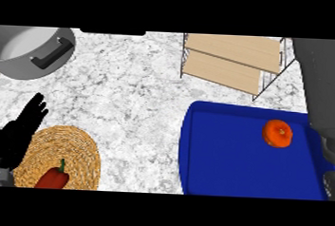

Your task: Pick the croissant from the tray and place it in the tiered shelf

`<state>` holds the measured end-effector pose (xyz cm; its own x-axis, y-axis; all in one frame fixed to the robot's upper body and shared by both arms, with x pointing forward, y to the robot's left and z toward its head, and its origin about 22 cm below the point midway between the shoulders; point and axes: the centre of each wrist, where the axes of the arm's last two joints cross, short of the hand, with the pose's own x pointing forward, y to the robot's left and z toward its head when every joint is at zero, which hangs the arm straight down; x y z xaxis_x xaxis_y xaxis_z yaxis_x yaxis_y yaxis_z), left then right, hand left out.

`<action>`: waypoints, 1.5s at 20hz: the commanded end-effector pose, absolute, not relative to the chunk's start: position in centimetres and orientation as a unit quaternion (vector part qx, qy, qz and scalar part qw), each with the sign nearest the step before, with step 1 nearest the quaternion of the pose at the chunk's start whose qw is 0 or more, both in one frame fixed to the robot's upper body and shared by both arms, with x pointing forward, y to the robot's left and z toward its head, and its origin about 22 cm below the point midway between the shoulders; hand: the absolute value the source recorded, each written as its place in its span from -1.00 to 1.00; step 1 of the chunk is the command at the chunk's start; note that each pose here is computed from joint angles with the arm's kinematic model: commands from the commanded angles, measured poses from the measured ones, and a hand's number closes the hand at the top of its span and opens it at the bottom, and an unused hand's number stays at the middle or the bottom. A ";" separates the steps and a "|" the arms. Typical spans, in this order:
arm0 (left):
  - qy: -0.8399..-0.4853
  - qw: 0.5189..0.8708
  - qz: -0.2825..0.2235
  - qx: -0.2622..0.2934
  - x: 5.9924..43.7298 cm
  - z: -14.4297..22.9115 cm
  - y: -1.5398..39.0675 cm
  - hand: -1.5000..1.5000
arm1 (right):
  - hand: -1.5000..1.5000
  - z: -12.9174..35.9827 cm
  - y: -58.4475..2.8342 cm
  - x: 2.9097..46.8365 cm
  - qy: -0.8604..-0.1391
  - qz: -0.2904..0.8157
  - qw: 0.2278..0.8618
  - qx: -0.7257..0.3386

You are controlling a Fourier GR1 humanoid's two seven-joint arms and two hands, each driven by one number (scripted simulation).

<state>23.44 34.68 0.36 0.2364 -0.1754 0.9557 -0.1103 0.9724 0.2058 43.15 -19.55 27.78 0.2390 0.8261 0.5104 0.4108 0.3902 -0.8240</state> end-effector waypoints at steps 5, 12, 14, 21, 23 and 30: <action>-0.616 0.777 -0.023 0.124 22.4 1.4 35.1 0.00 | -1.00 28.6 -20.8 42.6 -0.645 0.096 0.619 -0.437; -0.620 0.775 -0.023 0.117 24.5 0.7 33.8 0.00 | -1.00 31.6 -25.1 41.3 -0.681 0.019 0.639 -0.359; -0.620 0.776 -0.015 0.115 23.5 1.5 36.2 0.00 | -1.00 33.7 -24.8 39.5 -0.701 0.000 0.625 -0.343; -0.617 0.778 -0.012 0.116 23.1 -0.1 34.7 0.00 | -1.00 37.8 -30.5 33.1 -0.714 -0.048 0.604 -0.350; -0.608 0.784 -0.005 0.126 22.6 -0.5 36.1 0.00 | -1.00 38.5 -33.0 30.2 -0.700 -0.048 0.607 -0.372; -0.605 0.784 0.000 0.140 21.9 -1.2 36.3 0.00 | -1.00 40.6 -40.9 20.9 -0.673 -0.031 0.624 -0.397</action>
